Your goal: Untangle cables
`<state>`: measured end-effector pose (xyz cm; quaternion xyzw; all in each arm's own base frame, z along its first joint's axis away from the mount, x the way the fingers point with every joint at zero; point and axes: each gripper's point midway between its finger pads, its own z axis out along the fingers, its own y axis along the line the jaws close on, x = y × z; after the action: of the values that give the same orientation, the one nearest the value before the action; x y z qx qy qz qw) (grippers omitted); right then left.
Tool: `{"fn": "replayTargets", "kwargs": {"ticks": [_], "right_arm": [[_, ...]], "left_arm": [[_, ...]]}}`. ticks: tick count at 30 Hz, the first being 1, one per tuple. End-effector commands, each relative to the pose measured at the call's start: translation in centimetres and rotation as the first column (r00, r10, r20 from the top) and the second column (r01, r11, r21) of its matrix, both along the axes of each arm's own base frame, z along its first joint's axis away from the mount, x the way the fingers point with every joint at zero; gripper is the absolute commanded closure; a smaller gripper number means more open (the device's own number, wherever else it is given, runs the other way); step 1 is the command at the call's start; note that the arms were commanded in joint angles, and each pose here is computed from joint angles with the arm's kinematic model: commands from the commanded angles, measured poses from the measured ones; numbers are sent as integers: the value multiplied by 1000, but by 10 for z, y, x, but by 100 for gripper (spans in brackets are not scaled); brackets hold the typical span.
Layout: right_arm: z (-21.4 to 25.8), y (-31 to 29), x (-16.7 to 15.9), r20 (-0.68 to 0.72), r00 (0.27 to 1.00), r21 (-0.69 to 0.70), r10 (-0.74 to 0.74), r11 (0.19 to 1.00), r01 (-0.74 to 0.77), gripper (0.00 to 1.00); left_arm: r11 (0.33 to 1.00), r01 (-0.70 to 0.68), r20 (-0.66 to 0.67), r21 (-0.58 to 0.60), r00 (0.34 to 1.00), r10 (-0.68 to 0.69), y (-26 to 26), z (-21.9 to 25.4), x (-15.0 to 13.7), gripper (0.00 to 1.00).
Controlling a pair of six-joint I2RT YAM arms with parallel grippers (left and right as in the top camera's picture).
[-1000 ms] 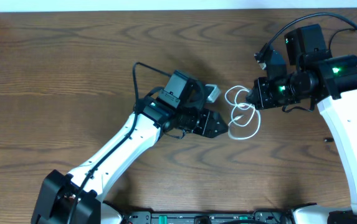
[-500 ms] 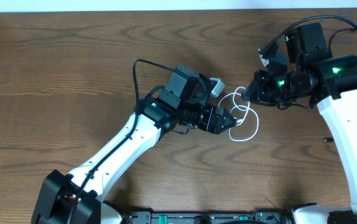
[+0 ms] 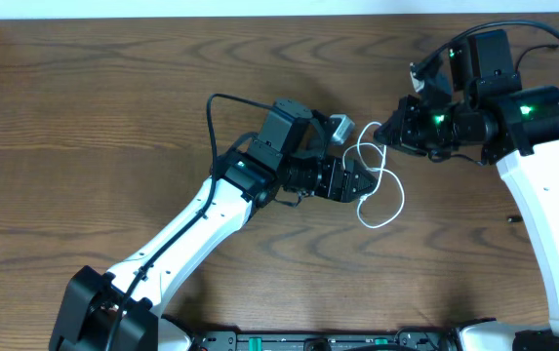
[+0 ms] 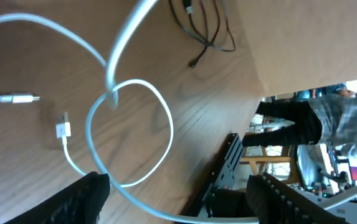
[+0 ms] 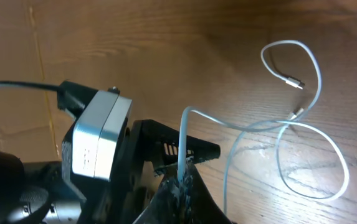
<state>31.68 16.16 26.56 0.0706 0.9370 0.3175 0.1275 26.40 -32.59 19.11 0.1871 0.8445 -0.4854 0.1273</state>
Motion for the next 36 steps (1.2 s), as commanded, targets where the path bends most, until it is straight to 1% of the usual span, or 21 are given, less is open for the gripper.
{"fn": "replayTargets", "kwargs": {"ticks": [1, 3, 6, 11, 14, 18, 19, 22, 25, 29, 31, 32, 34, 36], "right_arm": [[5, 3, -2, -13, 1000, 30, -28, 999, 29, 99], [7, 4, 1, -9, 999, 42, -45, 998, 45, 99], [15, 7, 13, 22, 997, 74, -79, 994, 78, 99], [27, 10, 29, 64, 989, 126, -130, 985, 122, 99], [33, 12, 36, 72, 984, 157, -163, 976, 150, 99], [36, 13, 38, 70, 983, 172, -172, 972, 158, 99], [36, 14, 37, 68, 983, 176, -169, 972, 155, 99], [39, 16, 38, 77, 984, 189, -161, 971, 145, 99], [41, 17, 40, 91, 983, 195, -161, 970, 141, 99], [40, 17, 38, 79, 984, 193, -159, 971, 141, 99], [38, 16, 37, 70, 985, 189, -159, 971, 143, 99], [38, 17, 36, 69, 985, 190, -158, 971, 143, 99], [38, 17, 36, 68, 985, 193, -156, 971, 140, 99], [39, 18, 36, 69, 986, 195, -154, 971, 138, 99]], "left_arm": [[996, 70, 20, -56, 997, -69, -6, 7, -7, 28], [993, 78, -33, -84, 996, -82, -8, 11, -13, 30], [991, 97, -72, -95, 992, -104, -12, 12, -23, 30], [988, 124, -76, -92, 988, -132, -19, 12, -33, 30], [988, 125, -76, -92, 988, -132, -19, 12, -33, 30], [989, 118, -71, -85, 990, -124, -19, 11, -31, 30], [989, 118, -72, -85, 990, -124, -19, 11, -31, 30], [989, 118, -72, -85, 990, -124, -19, 11, -31, 36], [990, 119, -69, -79, 990, -125, -18, 9, -32, 38], [994, 80, -39, -69, 996, -83, -12, 9, -18, 39], [995, 28, -33, -91, 999, -31, -5, 15, -1, 38], [993, -10, -40, -122, 999, 5, 1, 22, 12, 34], [987, -17, -26, -161, 1000, 13, 5, 31, 20, 31], [982, -22, 5, -188, 1000, 23, 10, 38, 29, 22]]}}
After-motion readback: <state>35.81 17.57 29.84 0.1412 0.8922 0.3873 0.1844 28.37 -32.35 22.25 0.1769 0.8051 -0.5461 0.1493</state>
